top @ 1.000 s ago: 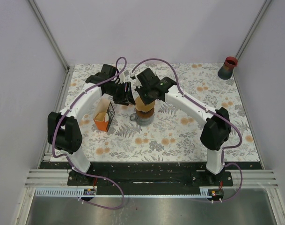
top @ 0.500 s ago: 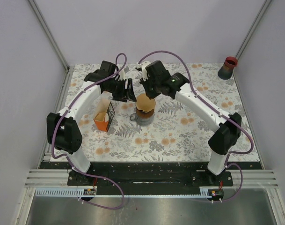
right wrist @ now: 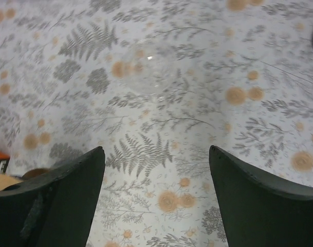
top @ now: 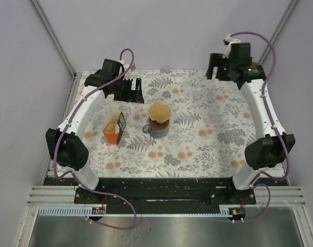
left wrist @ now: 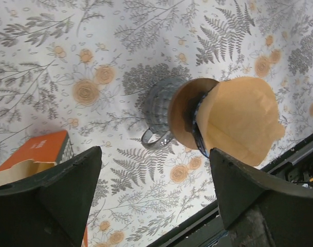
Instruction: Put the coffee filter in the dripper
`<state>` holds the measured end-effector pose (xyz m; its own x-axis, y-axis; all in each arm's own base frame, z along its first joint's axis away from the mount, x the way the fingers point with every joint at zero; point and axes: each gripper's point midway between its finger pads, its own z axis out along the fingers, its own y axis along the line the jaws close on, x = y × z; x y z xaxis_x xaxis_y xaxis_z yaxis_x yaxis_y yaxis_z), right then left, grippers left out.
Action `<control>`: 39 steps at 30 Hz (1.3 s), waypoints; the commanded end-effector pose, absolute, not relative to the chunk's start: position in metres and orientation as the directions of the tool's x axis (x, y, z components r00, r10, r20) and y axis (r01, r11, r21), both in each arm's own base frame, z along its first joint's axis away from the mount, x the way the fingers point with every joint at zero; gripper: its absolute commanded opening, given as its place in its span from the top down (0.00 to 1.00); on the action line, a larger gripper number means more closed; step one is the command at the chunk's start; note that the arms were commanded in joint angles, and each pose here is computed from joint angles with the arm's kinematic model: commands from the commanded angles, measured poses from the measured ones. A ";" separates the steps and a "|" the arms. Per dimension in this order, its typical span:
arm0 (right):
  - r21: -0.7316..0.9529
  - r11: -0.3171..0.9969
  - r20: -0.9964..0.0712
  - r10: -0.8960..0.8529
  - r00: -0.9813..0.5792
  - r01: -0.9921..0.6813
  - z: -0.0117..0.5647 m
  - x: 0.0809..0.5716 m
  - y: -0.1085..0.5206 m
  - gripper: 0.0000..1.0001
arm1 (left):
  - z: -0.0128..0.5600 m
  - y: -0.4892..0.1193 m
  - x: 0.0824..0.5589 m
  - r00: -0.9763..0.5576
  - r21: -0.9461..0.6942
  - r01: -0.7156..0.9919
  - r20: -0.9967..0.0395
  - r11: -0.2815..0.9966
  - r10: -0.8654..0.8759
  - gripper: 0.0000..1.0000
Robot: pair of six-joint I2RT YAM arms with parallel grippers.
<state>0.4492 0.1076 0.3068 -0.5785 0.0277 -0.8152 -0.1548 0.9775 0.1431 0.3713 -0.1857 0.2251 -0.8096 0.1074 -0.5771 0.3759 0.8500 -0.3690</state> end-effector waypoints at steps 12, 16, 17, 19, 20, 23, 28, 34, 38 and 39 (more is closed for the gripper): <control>0.548 0.736 -0.696 0.664 -0.272 0.397 0.284 0.541 -0.128 0.17 | 0.249 -0.144 0.383 -0.768 -0.313 0.327 -0.638 0.892 0.058 0.11; 0.593 0.624 -0.624 0.756 -0.198 0.509 0.248 0.566 -0.167 0.20 | 0.250 -0.138 0.385 -0.760 -0.298 0.327 -0.646 0.897 0.062 0.11; 0.610 0.600 -0.613 0.772 -0.171 0.518 0.248 0.572 -0.174 0.21 | 0.250 -0.136 0.386 -0.758 -0.292 0.327 -0.648 0.899 0.065 0.11; 0.626 0.555 -0.589 0.797 -0.135 0.547 0.236 0.585 -0.186 0.23 | 0.250 -0.133 0.388 -0.755 -0.283 0.325 -0.652 0.903 0.067 0.11; 0.626 0.533 -0.575 0.809 -0.125 0.569 0.224 0.591 -0.191 0.23 | 0.251 -0.132 0.388 -0.752 -0.277 0.327 -0.655 0.904 0.071 0.11; 0.637 0.471 -0.550 0.832 -0.068 0.610 0.214 0.606 -0.204 0.24 | 0.249 -0.127 0.391 -0.753 -0.269 0.315 -0.654 0.910 0.067 0.11; 0.678 0.374 -0.508 0.860 0.036 0.633 0.202 0.627 -0.220 0.26 | 0.246 -0.118 0.395 -0.760 -0.271 0.296 -0.648 0.916 0.054 0.11; 0.739 0.264 -0.400 0.912 0.087 0.620 0.175 0.646 -0.217 0.32 | 0.245 -0.109 0.401 -0.764 -0.275 0.270 -0.645 0.923 0.031 0.11; 0.732 0.231 -0.403 0.905 0.135 0.640 0.164 0.646 -0.227 0.32 | 0.245 -0.106 0.401 -0.764 -0.278 0.265 -0.644 0.923 0.026 0.11; 0.735 0.230 -0.408 0.901 0.145 0.638 0.164 0.648 -0.229 0.33 | 0.245 -0.106 0.401 -0.764 -0.276 0.263 -0.645 0.924 0.025 0.11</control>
